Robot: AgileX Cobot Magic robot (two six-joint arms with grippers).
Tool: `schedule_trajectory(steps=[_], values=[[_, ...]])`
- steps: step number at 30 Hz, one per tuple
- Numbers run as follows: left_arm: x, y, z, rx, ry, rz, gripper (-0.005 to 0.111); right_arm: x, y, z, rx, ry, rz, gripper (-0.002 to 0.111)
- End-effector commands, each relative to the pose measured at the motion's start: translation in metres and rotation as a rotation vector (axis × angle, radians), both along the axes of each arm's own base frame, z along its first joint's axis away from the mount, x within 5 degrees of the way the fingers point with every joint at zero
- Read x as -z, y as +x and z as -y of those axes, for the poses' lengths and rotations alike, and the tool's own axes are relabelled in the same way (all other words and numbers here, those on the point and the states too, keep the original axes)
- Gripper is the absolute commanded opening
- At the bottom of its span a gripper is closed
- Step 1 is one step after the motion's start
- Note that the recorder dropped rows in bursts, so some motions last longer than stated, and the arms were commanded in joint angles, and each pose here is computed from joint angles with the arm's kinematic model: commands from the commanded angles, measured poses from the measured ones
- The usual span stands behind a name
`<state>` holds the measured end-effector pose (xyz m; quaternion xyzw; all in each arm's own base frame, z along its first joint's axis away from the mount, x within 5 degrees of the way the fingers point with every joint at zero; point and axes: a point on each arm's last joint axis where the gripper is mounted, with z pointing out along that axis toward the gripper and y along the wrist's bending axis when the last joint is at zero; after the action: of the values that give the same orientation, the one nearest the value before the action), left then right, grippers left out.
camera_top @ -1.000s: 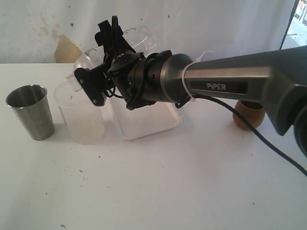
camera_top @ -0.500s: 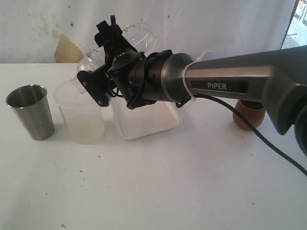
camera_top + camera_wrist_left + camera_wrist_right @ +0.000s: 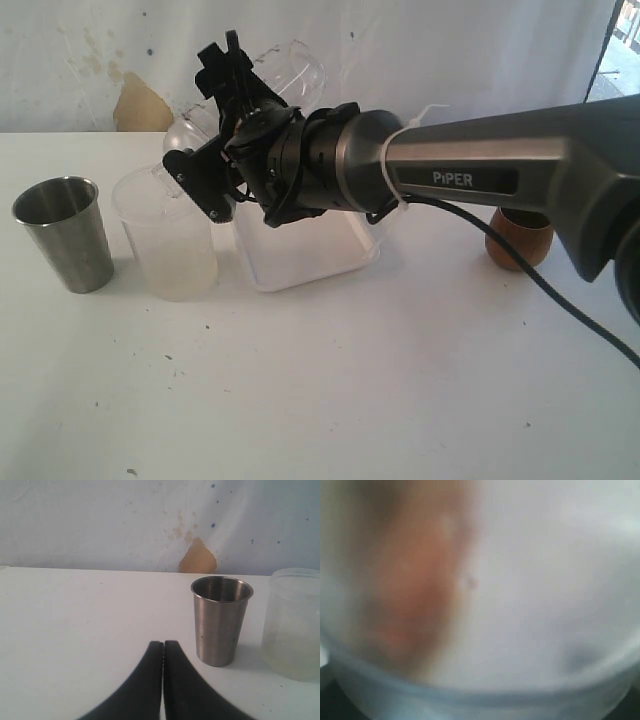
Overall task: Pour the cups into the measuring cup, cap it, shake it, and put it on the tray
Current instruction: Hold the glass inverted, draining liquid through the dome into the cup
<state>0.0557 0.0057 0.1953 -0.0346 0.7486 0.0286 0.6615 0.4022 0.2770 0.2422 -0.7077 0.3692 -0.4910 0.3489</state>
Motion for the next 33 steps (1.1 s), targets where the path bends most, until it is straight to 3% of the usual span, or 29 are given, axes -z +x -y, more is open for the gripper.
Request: schedule_trajectory(steps=[1,33], values=[[0.0005,-0.0001,0.0002,0.003,-0.002,0.009,0.001,-0.0127,0.0006,0.0034,0.016,-0.037,0.049,0.0],[0.0005,-0.0001,0.0002,0.003,-0.002,0.009,0.001,-0.0124,0.0004,0.0027,0.009,-0.033,0.046,0.0]])
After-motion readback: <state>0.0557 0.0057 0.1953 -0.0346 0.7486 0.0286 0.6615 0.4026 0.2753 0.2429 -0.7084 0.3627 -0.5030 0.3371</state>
